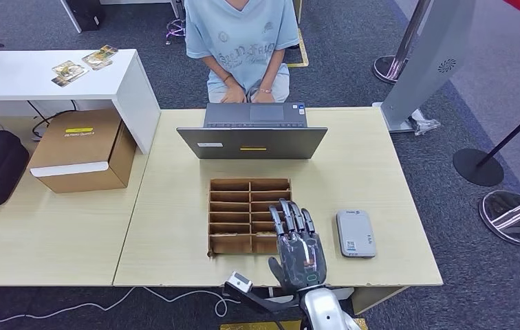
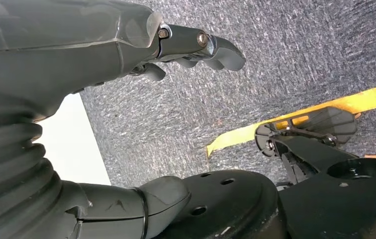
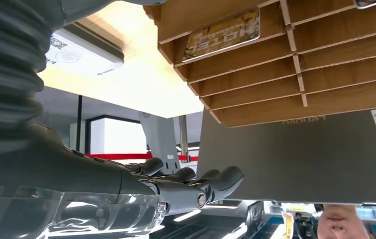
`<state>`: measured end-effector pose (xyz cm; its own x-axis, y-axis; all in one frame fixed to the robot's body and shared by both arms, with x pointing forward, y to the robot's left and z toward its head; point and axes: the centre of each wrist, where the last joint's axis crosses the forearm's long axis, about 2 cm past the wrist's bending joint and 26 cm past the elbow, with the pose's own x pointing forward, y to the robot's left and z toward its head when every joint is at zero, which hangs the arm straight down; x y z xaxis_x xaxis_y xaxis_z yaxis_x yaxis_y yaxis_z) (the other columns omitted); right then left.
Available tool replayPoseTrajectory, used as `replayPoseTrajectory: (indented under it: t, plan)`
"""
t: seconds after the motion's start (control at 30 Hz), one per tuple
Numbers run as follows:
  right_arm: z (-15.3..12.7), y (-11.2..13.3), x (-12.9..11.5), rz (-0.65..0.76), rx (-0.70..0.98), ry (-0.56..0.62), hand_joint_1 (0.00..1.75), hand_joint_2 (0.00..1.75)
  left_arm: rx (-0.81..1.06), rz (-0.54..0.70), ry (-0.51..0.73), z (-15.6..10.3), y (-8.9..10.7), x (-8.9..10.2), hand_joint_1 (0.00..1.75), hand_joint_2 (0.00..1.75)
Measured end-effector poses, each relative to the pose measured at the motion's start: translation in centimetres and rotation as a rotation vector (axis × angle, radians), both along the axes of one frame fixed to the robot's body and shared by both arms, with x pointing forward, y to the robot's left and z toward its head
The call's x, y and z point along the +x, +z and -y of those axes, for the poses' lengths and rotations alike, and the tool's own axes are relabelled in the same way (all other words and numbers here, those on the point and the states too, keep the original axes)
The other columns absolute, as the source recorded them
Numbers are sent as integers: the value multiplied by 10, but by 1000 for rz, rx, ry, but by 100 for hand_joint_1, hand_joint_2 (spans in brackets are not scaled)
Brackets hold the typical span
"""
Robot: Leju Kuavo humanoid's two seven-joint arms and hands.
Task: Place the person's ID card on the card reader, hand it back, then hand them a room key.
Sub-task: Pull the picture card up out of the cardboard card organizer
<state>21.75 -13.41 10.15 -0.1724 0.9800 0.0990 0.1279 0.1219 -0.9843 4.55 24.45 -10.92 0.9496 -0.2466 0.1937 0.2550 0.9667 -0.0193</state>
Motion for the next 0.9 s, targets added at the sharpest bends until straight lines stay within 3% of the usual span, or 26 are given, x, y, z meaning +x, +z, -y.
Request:
replayPoseTrajectory:
  t: [0.9]
  plan:
    - [4, -25, 16, -95, -45, -30, 0, 175, 1, 2, -16, -2, 0, 2, 0, 175]
